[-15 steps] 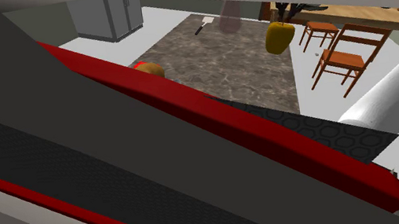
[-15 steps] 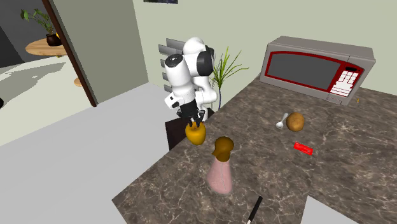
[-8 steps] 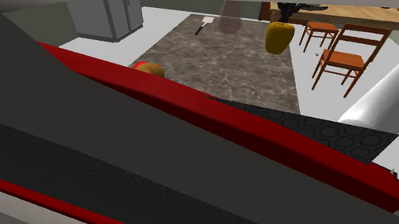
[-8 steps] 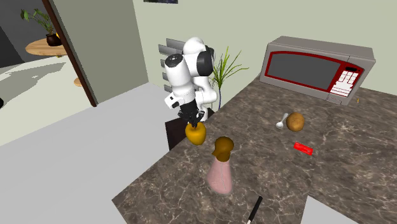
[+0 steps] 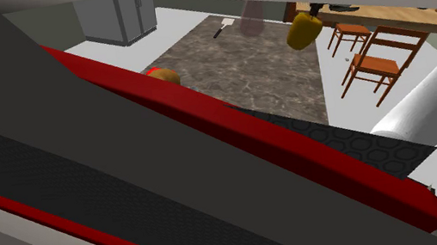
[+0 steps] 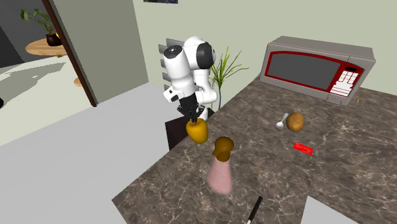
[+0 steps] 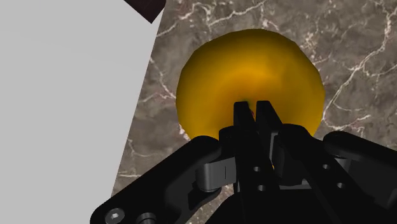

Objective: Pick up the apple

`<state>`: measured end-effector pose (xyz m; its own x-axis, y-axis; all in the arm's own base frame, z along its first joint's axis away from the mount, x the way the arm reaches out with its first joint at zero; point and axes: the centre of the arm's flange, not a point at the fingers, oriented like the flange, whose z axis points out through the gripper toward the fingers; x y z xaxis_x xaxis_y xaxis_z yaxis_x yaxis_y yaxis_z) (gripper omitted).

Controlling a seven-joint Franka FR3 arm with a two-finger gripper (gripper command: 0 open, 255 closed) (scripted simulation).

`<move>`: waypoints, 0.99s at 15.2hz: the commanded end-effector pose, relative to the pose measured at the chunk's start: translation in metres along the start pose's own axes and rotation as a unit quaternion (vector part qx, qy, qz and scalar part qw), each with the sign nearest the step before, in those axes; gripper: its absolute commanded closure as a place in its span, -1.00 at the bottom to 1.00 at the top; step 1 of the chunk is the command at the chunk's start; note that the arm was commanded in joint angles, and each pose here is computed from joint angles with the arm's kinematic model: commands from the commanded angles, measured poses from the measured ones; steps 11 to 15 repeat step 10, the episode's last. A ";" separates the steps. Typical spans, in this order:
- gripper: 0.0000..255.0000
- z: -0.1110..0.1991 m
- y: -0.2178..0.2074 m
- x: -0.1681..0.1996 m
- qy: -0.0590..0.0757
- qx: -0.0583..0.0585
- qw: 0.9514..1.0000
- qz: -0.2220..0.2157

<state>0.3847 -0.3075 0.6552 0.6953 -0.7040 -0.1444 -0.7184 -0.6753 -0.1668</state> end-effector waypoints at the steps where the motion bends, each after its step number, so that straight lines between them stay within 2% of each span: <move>1: 1.00 -0.010 -0.002 -0.002 0.000 0.000 1.000 0.000; 8: 1.00 -0.047 -0.008 -0.008 0.000 0.000 1.000 0.000; 15: 1.00 -0.047 -0.008 -0.008 0.000 0.000 1.000 0.000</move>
